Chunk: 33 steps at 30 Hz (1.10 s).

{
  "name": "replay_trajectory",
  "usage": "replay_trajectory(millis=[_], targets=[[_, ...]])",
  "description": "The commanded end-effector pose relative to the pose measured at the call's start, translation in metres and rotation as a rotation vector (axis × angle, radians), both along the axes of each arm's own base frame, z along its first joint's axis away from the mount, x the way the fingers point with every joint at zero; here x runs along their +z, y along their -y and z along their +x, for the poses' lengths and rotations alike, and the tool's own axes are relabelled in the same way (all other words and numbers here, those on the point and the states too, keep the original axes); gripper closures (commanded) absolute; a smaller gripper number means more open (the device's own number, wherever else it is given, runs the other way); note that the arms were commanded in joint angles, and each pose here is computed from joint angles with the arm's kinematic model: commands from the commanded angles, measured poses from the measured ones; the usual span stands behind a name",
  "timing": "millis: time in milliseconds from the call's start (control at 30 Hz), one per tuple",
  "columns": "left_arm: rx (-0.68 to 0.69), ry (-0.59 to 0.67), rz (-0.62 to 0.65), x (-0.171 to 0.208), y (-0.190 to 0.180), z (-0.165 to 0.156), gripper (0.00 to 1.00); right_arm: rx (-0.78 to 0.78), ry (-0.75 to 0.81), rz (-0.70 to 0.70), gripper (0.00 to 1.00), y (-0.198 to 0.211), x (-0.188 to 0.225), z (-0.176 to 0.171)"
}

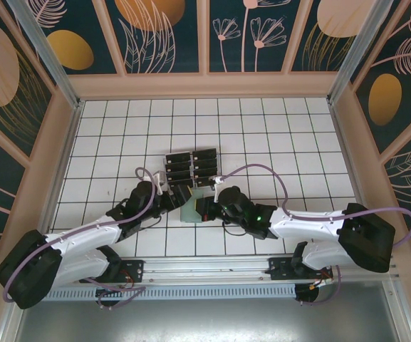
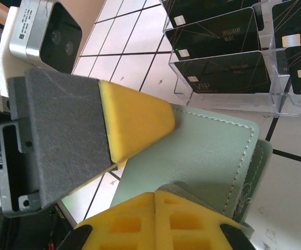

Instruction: Put the credit cards into the card holder

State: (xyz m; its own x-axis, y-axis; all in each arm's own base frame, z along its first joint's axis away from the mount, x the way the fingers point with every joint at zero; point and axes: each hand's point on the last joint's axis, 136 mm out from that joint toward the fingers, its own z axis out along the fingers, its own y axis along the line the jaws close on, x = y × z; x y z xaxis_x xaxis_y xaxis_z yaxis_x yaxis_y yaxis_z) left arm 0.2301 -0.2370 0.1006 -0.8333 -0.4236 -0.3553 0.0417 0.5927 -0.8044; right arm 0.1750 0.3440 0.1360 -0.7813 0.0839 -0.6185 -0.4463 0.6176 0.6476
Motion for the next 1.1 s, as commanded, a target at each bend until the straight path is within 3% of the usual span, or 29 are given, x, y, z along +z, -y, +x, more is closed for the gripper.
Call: replay_trajectory(millis=[0,167,333,533,700,733,800,1067], targets=[[0.001,0.045,-0.050,0.014,0.008,0.003,0.29,-0.001,0.015,0.063,1.00,-0.003,0.015,0.002],[0.017,0.059,-0.056,0.017,0.008,0.004,0.56,-0.011,0.008,0.050,1.00,0.000,0.010,0.002],[0.049,0.078,-0.028,0.013,0.001,0.007,1.00,-0.064,-0.012,0.026,1.00,0.019,-0.002,0.005],[0.059,0.086,0.015,0.003,-0.005,0.008,1.00,-0.137,-0.058,0.009,1.00,0.048,-0.019,0.010],[0.065,0.096,0.017,0.001,-0.007,0.008,1.00,-0.109,-0.073,0.009,1.00,0.044,-0.020,0.007],[0.065,0.095,0.017,0.001,-0.007,0.008,1.00,-0.104,-0.072,0.000,0.86,0.041,-0.021,0.007],[0.063,0.097,0.015,0.003,-0.006,0.008,1.00,-0.097,-0.071,-0.010,0.72,0.035,-0.020,0.008],[0.063,0.098,0.015,0.004,-0.006,0.008,1.00,-0.058,-0.056,-0.047,0.52,0.008,-0.020,0.008]])
